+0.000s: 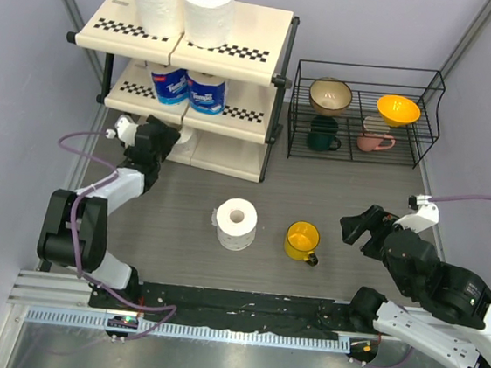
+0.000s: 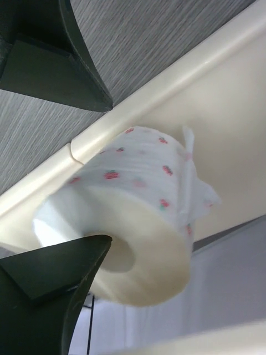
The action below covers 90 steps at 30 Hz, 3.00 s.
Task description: Place and organize the paper towels onto the shelf
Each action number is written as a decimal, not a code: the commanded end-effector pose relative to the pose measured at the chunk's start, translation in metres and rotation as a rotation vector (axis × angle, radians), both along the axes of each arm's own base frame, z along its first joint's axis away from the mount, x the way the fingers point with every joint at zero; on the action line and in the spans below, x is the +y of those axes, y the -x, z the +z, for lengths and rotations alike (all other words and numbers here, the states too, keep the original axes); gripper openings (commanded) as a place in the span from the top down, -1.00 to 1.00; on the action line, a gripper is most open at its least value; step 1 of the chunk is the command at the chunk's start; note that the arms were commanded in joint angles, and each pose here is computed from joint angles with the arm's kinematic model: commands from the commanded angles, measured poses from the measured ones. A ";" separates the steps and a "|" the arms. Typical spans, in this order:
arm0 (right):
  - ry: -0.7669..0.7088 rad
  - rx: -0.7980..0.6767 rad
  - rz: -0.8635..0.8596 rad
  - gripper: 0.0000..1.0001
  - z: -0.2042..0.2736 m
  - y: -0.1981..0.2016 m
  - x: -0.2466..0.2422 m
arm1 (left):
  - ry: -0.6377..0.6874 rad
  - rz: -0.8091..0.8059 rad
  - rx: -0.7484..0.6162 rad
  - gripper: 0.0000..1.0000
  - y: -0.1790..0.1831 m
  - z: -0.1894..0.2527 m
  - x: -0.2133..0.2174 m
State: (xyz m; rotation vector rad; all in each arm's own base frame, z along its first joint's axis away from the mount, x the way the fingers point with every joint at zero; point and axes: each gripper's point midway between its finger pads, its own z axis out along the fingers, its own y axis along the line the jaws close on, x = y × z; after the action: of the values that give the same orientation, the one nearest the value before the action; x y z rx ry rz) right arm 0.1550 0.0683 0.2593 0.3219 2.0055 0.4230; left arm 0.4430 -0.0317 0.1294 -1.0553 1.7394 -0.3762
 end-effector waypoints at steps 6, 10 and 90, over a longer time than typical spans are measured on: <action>-0.042 -0.022 -0.020 -0.80 0.012 -0.002 0.000 | 0.049 0.013 -0.208 -0.96 0.009 0.067 0.002; -0.047 -0.021 -0.016 -0.80 0.012 -0.001 0.000 | 0.059 0.002 -0.214 -0.95 0.022 0.072 0.001; -0.064 -0.009 -0.012 -0.80 0.005 0.002 -0.001 | -0.320 -0.634 0.194 -0.99 0.221 0.009 -0.199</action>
State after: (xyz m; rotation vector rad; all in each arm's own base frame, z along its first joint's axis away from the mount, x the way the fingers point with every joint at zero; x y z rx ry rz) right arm 0.1500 0.0701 0.2565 0.3386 2.0154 0.4709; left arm 0.2119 -0.2382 0.1210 -0.2234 2.2808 -0.3960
